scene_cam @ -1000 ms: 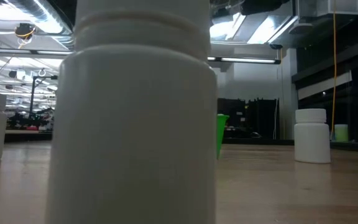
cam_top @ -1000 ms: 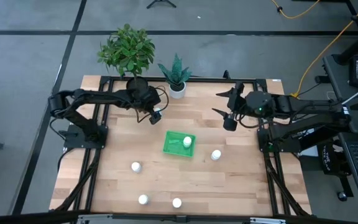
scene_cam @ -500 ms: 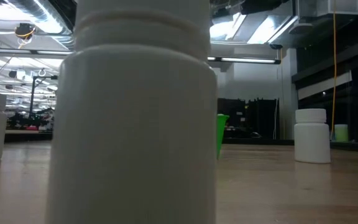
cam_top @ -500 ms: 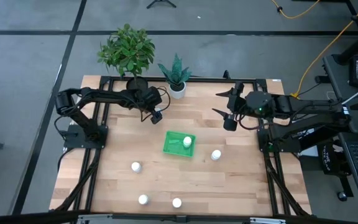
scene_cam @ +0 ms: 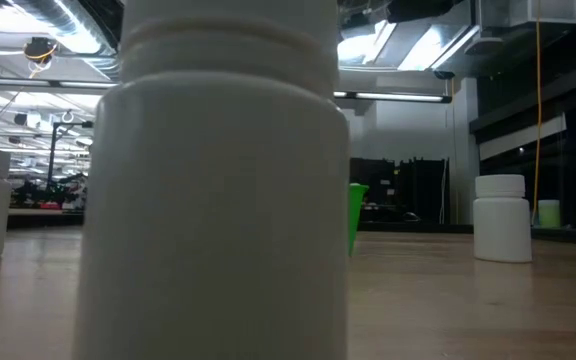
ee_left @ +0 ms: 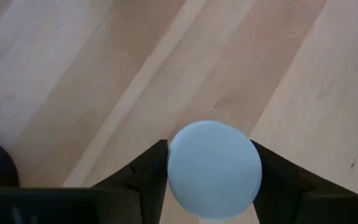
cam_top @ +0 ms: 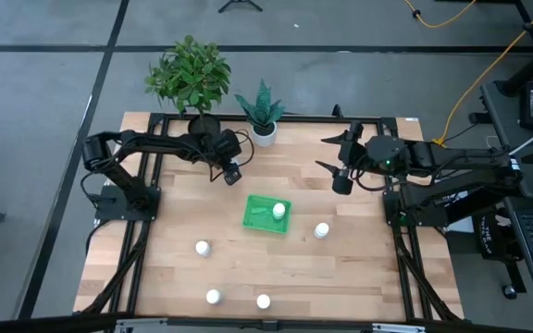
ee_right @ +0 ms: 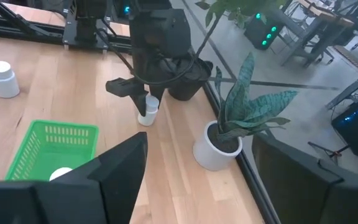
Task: Pick and place pill bottles into a basket
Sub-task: Put the pill bottle into the bin
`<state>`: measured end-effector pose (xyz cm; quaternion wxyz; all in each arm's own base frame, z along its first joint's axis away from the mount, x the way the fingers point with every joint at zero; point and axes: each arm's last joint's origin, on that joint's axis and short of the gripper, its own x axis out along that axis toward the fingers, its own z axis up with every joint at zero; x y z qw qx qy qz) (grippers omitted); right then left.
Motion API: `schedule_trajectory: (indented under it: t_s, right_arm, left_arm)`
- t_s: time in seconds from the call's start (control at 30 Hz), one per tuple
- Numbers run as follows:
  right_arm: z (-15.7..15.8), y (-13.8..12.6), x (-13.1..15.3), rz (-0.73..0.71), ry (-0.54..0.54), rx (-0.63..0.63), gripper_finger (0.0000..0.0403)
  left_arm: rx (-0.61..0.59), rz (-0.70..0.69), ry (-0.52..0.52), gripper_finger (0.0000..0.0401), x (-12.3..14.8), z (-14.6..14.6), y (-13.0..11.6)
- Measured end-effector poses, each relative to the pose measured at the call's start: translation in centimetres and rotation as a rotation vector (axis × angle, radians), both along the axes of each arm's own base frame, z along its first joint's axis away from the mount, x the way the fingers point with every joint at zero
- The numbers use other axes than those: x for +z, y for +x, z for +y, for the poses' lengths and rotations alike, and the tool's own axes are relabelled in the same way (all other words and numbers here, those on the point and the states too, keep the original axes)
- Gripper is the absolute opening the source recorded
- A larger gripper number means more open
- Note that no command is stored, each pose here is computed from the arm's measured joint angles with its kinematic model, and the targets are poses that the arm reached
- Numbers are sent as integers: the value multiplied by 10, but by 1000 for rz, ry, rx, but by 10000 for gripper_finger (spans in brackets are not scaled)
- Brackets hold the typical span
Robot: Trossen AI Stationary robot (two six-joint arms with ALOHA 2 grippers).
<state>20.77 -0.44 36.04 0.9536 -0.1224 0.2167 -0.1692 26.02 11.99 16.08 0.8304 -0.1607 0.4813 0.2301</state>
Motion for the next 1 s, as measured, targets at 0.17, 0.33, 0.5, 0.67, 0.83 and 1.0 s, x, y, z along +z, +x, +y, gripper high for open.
schedule_trajectory:
  t_s: [0.17,0.33,0.5,0.67,0.83,1.0]
  right_arm:
    - [0,0,0,-6,15,-7,291]
    - [0,0,0,-7,18,-8,291]
    - [0,0,0,-8,19,-9,291]
    - [0,0,0,-20,45,-20,291]
    - [0,0,0,-24,55,-24,291]
    - [1,0,0,-17,54,6,291]
  left_arm:
    - [-91,-1,20,175,13,-12,13]
    - [-245,-37,70,175,53,-30,39]
    - [-374,-143,131,175,109,-56,64]
    - [-482,-239,172,175,141,-87,76]
    - [-537,-196,149,175,140,-111,75]
    - [-563,-128,135,175,136,-127,69]
